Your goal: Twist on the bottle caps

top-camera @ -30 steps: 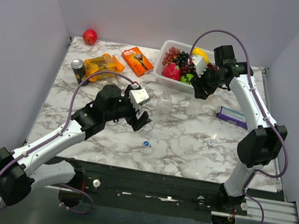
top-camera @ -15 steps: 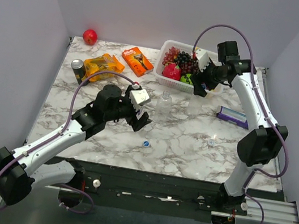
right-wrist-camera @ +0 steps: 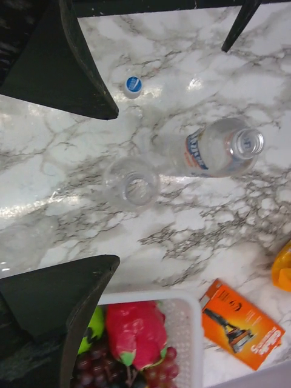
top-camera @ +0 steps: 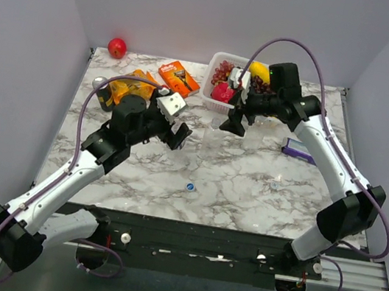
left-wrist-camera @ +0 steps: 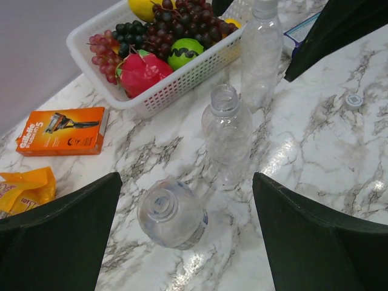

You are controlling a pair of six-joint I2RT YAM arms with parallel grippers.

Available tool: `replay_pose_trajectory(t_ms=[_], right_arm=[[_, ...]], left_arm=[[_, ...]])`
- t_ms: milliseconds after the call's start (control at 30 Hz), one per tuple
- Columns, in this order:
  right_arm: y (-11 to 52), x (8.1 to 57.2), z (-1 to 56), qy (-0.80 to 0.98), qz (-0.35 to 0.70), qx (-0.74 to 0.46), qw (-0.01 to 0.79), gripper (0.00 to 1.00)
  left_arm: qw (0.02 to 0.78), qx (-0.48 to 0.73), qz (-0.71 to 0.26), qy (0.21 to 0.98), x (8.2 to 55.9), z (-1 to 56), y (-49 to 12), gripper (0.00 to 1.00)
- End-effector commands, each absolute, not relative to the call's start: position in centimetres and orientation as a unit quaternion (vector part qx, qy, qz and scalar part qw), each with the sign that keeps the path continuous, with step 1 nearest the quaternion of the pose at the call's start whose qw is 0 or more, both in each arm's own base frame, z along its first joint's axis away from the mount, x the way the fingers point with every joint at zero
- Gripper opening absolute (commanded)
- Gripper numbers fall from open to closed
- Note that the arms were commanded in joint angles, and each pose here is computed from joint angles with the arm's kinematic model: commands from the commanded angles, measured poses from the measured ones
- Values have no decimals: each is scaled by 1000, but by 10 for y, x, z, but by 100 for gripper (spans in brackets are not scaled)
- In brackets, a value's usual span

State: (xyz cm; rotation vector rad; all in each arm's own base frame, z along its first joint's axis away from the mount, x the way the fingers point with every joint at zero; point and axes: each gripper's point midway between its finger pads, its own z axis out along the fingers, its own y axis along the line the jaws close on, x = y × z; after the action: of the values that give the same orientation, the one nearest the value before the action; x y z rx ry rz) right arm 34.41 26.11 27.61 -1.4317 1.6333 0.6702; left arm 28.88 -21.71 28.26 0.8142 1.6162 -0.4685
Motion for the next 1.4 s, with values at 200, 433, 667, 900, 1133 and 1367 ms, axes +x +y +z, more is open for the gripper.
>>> replay_pose_trajectory(t_ms=[200,433,667,900,1133,1367], right_arm=[[303,374,241,642,293,-571,419,98],[314,359,213,636,331,-582,384,78],[317,350,211,636,323,-589,380,17],[297,333,281,642,303,-560,428,10],[297,295,347,625,376,-519,446,8],[303,271,386,595,434,-508,446,7]], left_arm=[[595,351,-172,703,288,287,-196,99],[595,355,-181,698,291,285,-201,98],[580,386,-228,680,284,277,-223,99],[569,430,-264,650,272,271,-245,99],[557,440,-300,637,265,264,-264,99],[560,449,-308,624,265,266,-281,99]])
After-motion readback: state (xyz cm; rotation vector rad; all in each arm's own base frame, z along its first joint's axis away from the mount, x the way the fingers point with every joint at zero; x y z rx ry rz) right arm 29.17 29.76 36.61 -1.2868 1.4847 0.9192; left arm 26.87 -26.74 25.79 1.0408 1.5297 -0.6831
